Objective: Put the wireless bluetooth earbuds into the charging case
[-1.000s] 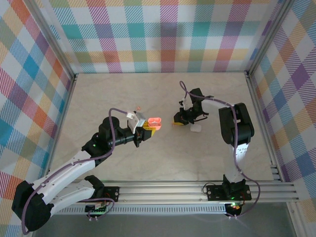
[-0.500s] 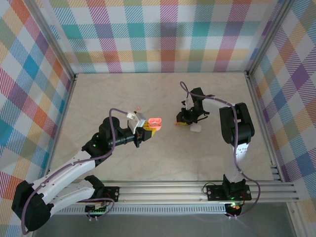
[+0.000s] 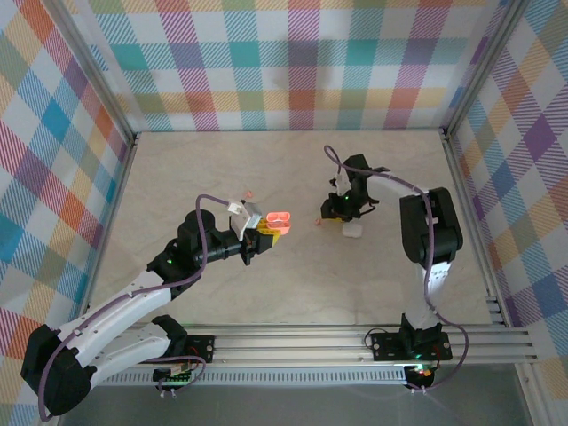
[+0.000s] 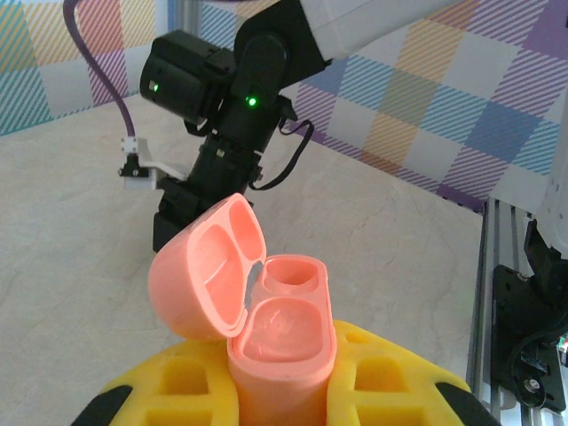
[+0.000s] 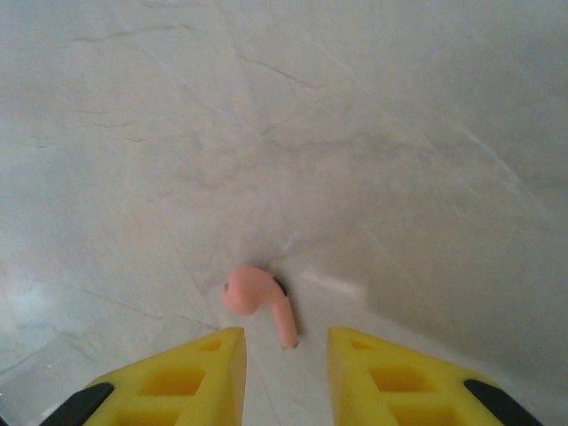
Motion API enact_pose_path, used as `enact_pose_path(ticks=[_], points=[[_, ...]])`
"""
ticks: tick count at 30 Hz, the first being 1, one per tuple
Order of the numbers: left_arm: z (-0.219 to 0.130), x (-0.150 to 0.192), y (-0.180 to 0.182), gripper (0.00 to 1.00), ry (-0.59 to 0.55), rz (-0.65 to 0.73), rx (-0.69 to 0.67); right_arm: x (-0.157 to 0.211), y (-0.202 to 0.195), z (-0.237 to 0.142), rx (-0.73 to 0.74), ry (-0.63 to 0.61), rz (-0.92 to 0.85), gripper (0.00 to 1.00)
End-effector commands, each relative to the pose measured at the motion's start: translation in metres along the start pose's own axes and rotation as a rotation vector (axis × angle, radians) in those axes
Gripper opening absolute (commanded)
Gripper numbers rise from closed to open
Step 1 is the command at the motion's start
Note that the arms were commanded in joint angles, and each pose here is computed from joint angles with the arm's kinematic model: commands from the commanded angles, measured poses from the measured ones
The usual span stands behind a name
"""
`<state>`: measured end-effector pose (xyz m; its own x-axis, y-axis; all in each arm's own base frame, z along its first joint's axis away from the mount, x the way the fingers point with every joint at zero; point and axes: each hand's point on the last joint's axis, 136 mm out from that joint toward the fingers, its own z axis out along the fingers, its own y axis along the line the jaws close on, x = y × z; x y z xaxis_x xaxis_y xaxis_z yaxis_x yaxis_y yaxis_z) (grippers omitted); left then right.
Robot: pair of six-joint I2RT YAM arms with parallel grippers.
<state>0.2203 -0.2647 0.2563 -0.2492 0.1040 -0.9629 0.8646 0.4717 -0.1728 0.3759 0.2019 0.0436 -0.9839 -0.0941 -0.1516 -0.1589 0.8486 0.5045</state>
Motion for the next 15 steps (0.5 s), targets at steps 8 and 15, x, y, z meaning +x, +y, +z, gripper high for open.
enact_pose_path(ticks=[8, 15], points=[[0.004, -0.004, -0.006, 0.0, -0.011, -0.017, 0.021, 0.004, 0.025, -0.016, 0.181, 0.019, -0.488, 0.41], [0.01, 0.001, -0.008, 0.0, 0.012, -0.028, 0.035, 0.009, 0.026, 0.005, 0.274, 0.169, -0.648, 0.43]])
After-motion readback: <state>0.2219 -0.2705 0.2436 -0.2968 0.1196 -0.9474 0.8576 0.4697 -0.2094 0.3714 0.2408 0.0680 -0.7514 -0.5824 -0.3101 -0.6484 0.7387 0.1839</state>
